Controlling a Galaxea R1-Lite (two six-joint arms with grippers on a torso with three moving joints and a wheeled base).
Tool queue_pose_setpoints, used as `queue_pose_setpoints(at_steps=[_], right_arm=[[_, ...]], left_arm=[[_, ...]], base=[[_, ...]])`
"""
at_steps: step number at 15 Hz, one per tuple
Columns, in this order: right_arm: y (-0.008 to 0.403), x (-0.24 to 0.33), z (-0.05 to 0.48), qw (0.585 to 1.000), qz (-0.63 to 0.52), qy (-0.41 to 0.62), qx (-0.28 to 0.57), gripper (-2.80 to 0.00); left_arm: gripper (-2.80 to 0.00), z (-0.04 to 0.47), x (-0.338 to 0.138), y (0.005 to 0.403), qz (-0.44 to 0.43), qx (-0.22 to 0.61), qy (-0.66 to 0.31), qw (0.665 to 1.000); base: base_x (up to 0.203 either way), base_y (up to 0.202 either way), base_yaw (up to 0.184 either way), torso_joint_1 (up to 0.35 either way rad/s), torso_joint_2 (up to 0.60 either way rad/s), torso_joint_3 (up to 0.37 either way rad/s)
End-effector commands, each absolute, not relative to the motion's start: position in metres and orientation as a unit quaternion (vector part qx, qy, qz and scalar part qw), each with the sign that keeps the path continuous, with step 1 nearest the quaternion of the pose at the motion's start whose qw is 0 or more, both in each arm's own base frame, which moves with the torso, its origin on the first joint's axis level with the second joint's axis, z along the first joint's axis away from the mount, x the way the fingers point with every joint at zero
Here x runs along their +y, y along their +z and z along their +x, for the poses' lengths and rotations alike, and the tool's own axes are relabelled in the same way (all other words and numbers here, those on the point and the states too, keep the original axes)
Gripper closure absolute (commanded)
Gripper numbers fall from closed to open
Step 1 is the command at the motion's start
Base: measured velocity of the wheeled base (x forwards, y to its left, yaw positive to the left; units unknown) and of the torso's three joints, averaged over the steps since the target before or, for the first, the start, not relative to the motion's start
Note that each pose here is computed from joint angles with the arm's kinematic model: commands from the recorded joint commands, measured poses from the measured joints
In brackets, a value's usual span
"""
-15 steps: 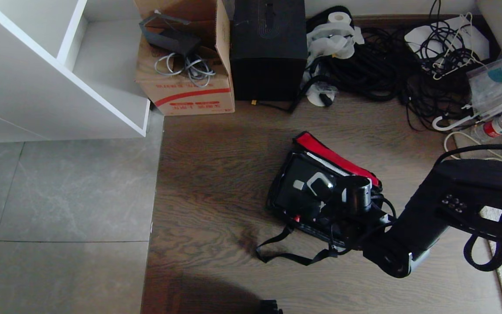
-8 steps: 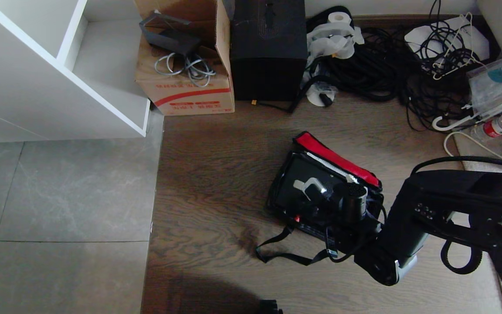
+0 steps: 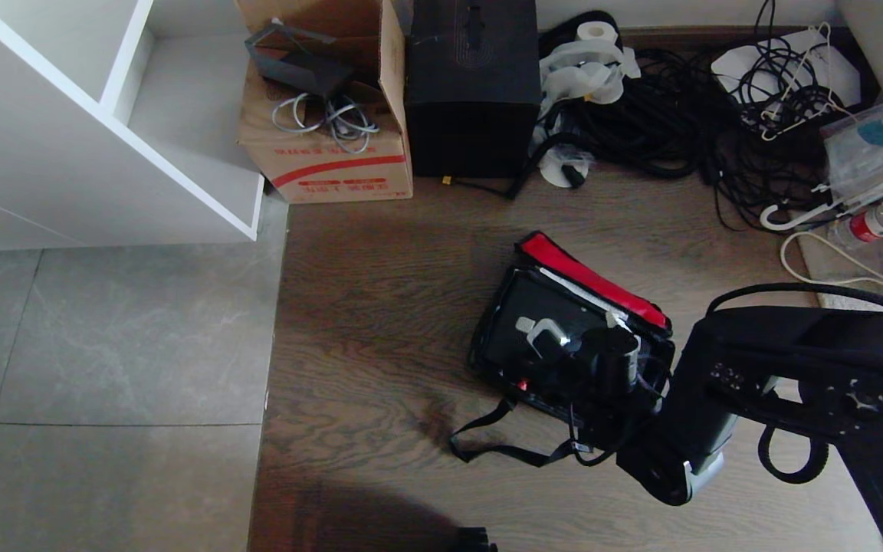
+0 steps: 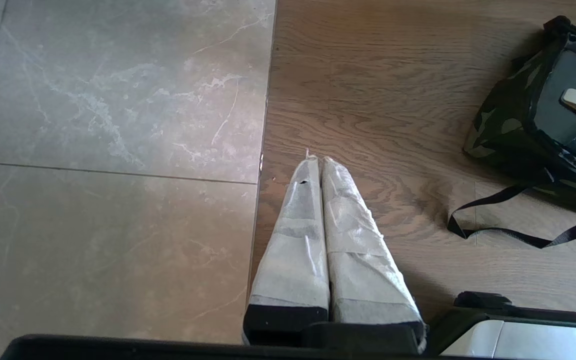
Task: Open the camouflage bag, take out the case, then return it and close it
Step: Grip the handle
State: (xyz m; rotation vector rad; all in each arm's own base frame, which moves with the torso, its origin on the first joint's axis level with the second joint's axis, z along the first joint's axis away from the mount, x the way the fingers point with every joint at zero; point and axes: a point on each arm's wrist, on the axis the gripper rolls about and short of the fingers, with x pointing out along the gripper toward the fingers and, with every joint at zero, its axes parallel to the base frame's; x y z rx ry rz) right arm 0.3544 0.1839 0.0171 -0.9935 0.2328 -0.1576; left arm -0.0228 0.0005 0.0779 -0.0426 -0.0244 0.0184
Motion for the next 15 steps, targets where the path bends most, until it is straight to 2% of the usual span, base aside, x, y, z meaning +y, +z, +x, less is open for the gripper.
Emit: queue_pose_setpoints(at_steps=[1, 5, 13, 15], right_arm=[[0.01, 0.185, 0.357, 0.868, -0.477, -0.078, 0.112, -2.8], [0.008, 0.174, 0.366, 0.862, -0.486, -0.094, 0.114, -2.8], [0.061, 0.153, 0.408, 0.877, -0.444, -0.174, 0.055, -2.8], [0.062, 0.149, 0.415, 0.876, -0.442, -0.184, 0.053, -2.8]], left_arm=[[0.0, -0.022, 0.001, 0.075, -0.022, -0.008, 0.01, 1.0], [0.0, -0.022, 0.001, 0.075, -0.022, -0.009, 0.01, 1.0], [0.0, -0.022, 0.0, 0.075, -0.022, -0.008, 0.01, 1.0], [0.0, -0.022, 0.0, 0.076, -0.022, -0.009, 0.011, 1.0]], base=[[0.0, 0.0, 0.0, 0.0, 0.0, 0.0], [0.0, 0.0, 0.0, 0.0, 0.0, 0.0], [0.0, 0.0, 0.0, 0.0, 0.0, 0.0], [0.0, 0.0, 0.0, 0.0, 0.0, 0.0]])
